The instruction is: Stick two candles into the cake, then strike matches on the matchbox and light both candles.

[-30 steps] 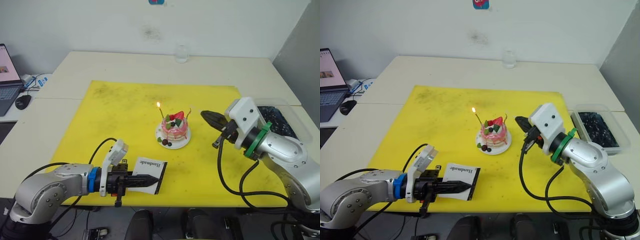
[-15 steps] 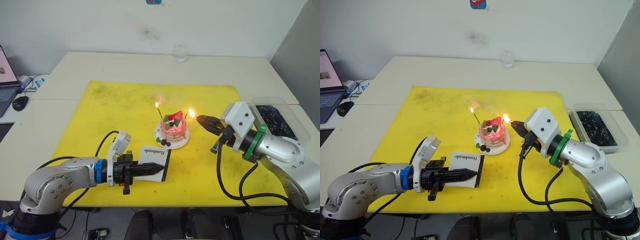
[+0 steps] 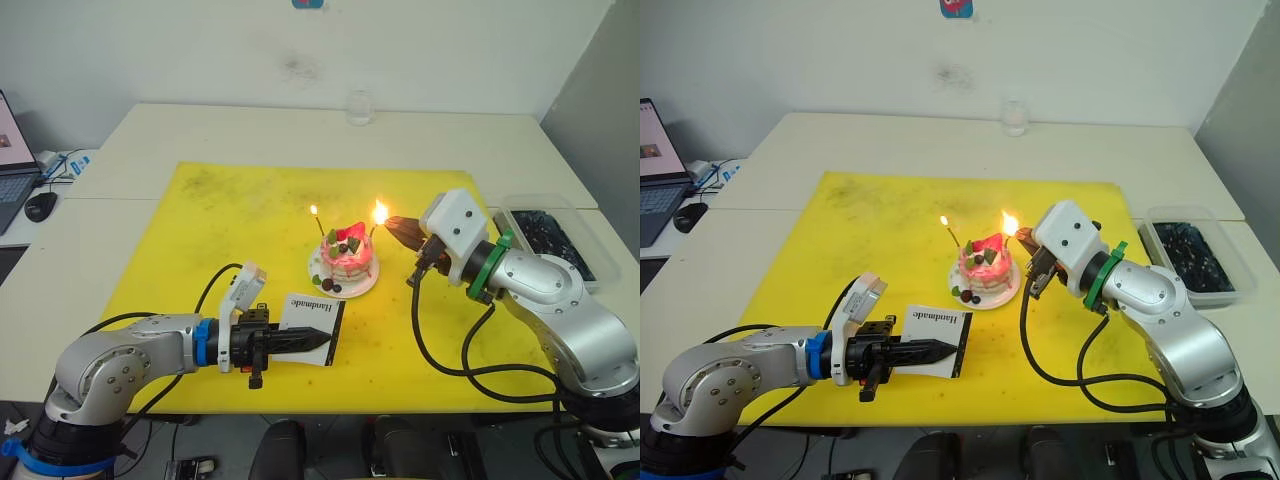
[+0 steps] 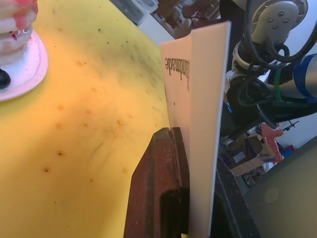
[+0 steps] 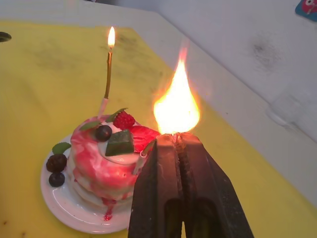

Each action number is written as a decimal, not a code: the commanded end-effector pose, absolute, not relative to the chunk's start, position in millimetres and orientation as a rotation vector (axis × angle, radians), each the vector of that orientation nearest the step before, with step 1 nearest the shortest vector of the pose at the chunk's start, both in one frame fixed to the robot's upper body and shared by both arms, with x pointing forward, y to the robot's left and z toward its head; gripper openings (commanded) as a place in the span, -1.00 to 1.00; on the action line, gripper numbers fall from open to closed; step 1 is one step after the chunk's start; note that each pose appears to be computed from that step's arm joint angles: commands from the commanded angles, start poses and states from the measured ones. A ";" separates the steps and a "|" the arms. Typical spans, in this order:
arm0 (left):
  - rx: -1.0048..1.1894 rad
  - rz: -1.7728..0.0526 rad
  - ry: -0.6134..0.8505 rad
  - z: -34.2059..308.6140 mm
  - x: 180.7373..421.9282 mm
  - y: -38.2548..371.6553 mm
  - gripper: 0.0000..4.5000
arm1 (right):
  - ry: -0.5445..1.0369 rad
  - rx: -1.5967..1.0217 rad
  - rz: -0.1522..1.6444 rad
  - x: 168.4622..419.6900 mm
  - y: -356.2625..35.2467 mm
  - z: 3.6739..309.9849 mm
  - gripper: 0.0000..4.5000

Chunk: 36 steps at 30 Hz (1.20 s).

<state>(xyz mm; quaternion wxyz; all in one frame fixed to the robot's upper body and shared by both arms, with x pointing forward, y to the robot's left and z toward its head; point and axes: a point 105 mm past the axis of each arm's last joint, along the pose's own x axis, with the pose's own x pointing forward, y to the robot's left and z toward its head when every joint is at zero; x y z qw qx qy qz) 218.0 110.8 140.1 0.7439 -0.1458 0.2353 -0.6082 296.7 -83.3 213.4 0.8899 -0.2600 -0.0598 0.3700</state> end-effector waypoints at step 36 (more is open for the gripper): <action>-0.303 -1.360 0.492 143.5 218.3 107.1 -1.00 | -0.199 -0.582 0.758 295.3 -85.4 223.3 -0.98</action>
